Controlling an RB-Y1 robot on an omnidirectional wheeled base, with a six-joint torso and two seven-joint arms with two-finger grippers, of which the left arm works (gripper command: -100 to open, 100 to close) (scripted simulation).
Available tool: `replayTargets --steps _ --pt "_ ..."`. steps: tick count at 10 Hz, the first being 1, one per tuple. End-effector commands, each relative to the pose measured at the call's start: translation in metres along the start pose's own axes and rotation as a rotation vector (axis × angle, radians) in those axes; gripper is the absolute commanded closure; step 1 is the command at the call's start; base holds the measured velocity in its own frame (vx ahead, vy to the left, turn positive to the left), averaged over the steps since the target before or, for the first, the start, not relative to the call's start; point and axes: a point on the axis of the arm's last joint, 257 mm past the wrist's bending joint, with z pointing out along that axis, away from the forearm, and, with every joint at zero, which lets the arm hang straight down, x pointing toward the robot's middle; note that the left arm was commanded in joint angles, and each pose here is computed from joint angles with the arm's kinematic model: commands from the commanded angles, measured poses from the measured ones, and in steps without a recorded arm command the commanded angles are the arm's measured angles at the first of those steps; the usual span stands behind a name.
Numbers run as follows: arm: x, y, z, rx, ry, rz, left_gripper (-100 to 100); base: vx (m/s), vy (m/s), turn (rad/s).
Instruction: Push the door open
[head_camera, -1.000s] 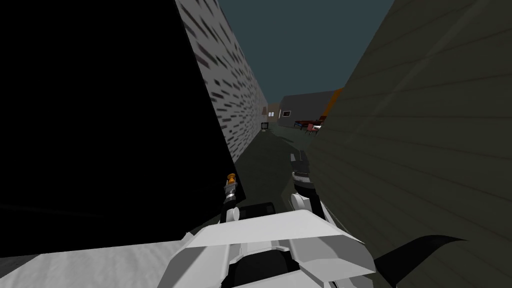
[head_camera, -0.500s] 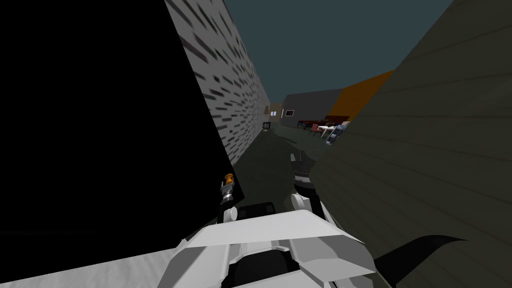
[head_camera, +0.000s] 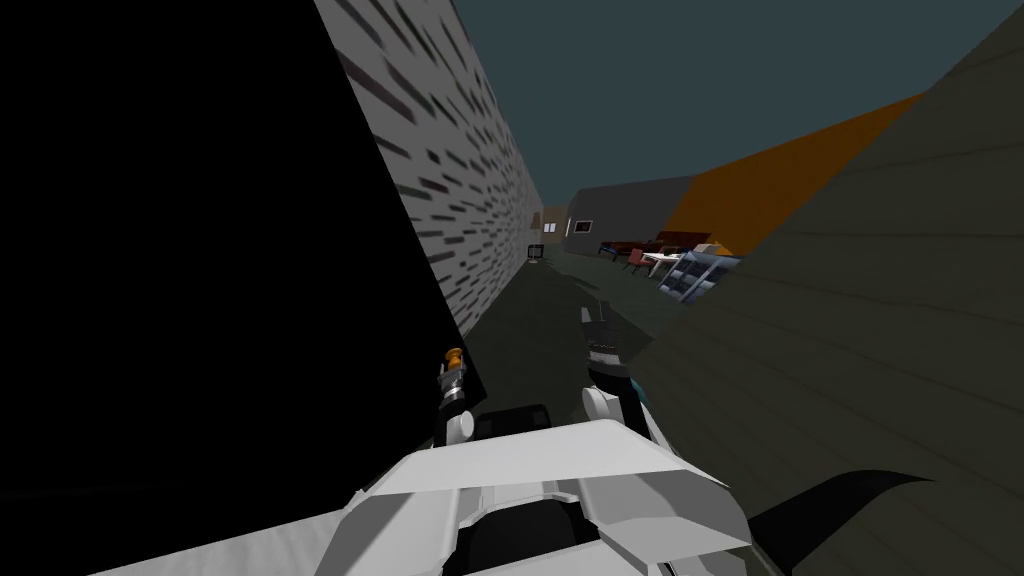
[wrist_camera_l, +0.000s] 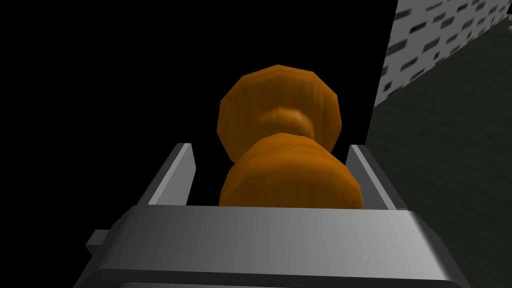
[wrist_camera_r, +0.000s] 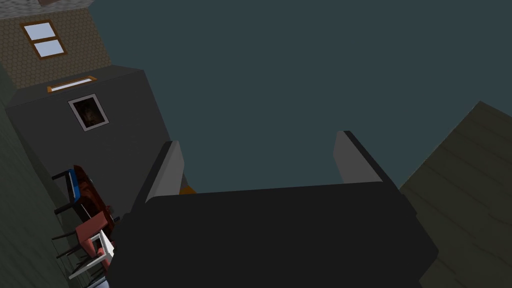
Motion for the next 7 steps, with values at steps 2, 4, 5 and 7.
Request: replayTargets --steps 2,4,5,7 --pt "0.004 -0.021 0.0067 0.052 0.013 0.002 100 0.134 -0.007 0.034" --pt "0.003 -0.029 0.0078 0.083 0.010 -0.005 100 0.165 -0.037 0.067" --pt "0.003 -0.033 0.0080 0.097 0.008 -0.009 100 0.171 -0.036 0.073" --pt "0.001 -0.038 0.0078 0.127 0.003 -0.019 100 0.203 -0.047 0.055"
